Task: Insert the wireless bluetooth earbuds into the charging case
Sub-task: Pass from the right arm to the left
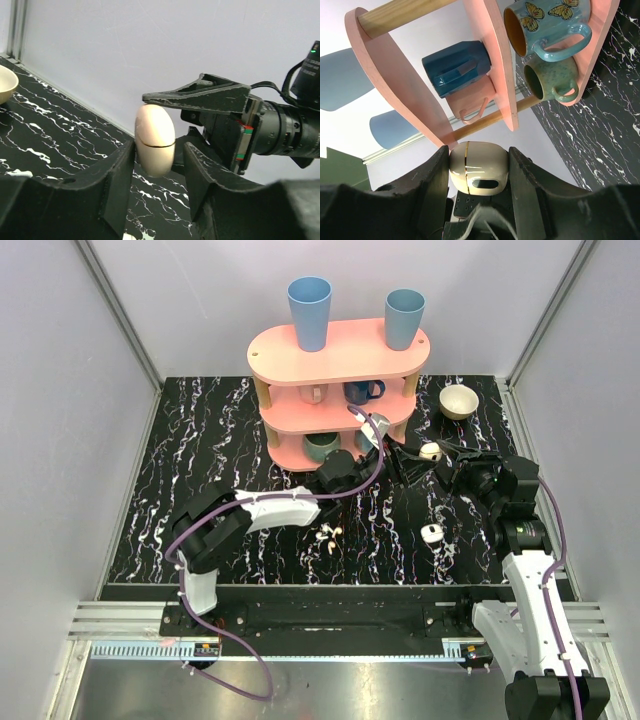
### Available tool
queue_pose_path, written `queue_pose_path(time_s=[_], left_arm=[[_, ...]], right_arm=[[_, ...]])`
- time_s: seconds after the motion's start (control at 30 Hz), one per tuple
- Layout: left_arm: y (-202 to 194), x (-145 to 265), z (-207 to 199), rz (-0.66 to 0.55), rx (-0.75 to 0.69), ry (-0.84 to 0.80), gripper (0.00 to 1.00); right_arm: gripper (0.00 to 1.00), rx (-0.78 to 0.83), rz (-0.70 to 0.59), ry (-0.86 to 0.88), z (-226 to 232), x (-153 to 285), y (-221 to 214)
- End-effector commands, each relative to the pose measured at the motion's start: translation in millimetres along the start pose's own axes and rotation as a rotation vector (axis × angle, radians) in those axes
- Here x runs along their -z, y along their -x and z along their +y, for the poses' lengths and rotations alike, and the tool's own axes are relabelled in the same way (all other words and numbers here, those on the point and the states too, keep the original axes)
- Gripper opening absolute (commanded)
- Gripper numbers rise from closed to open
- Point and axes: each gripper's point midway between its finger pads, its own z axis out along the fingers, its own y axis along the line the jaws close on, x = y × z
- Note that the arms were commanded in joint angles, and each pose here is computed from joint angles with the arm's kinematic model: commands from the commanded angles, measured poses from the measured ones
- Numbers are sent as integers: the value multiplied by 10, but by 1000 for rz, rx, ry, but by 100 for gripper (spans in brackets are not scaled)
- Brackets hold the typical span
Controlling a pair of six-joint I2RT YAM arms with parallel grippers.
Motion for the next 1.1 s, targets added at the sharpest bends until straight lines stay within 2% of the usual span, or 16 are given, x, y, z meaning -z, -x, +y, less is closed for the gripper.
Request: queue_pose_path(time_s=[0.0,0.9,1.07], left_arm=[[253,-105,-109,-85,14,-51,44],[334,-131,-94,-116,28,-56,41],[310,-124,-87,-105,21,-53,46]], right_arm=[[0,47,50,79,257,88,-147],[0,34,57,61,200,65,-142],[0,39,52,69,229,59,-136]])
